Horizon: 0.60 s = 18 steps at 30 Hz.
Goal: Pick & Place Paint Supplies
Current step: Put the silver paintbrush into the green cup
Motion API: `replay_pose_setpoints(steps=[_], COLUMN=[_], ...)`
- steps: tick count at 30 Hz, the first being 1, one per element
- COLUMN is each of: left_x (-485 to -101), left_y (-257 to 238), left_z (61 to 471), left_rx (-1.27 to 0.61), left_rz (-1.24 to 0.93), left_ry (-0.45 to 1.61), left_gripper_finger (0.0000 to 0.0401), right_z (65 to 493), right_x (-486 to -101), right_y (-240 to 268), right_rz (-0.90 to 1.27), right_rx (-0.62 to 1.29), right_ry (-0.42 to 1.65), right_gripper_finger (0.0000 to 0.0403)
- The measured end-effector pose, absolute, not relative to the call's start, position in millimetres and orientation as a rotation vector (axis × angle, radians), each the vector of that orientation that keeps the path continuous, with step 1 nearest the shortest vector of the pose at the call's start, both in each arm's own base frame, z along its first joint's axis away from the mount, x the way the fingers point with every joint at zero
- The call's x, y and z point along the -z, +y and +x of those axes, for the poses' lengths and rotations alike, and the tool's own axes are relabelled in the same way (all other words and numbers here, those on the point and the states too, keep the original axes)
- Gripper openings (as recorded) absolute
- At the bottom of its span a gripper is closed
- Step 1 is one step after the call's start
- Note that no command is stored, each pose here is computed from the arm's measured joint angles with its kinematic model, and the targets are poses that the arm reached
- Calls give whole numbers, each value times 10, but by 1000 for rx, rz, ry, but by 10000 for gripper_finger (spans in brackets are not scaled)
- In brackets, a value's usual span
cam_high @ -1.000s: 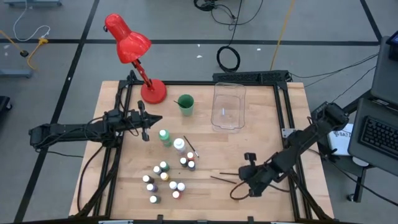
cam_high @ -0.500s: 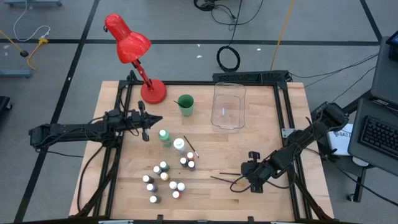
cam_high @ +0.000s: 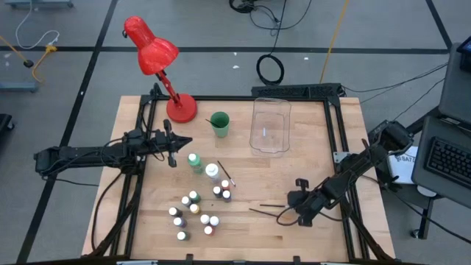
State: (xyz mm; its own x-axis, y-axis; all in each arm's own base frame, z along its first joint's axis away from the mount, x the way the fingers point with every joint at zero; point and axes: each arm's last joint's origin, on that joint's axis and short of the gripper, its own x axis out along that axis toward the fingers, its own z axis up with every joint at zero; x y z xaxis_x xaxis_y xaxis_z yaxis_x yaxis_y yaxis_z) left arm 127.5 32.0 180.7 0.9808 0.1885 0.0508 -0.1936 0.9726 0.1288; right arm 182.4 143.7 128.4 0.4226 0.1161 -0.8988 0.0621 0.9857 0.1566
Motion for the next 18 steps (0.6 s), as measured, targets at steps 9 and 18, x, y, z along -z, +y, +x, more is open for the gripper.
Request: replay_pose_setpoints(steps=[9, 18], left_x=[-1800, -1800], left_y=[320, 320], left_z=[1275, 1275], left_rx=[-192, -192], left_rz=[133, 133], left_ry=[-32, -31], left_gripper_finger=[19, 18], right_z=[1727, 1770], right_x=[-1152, -1187], right_y=[1374, 1457], right_rz=[189, 16], right_rx=[-23, -37], right_ry=[1145, 950], right_gripper_finger=[7, 2])
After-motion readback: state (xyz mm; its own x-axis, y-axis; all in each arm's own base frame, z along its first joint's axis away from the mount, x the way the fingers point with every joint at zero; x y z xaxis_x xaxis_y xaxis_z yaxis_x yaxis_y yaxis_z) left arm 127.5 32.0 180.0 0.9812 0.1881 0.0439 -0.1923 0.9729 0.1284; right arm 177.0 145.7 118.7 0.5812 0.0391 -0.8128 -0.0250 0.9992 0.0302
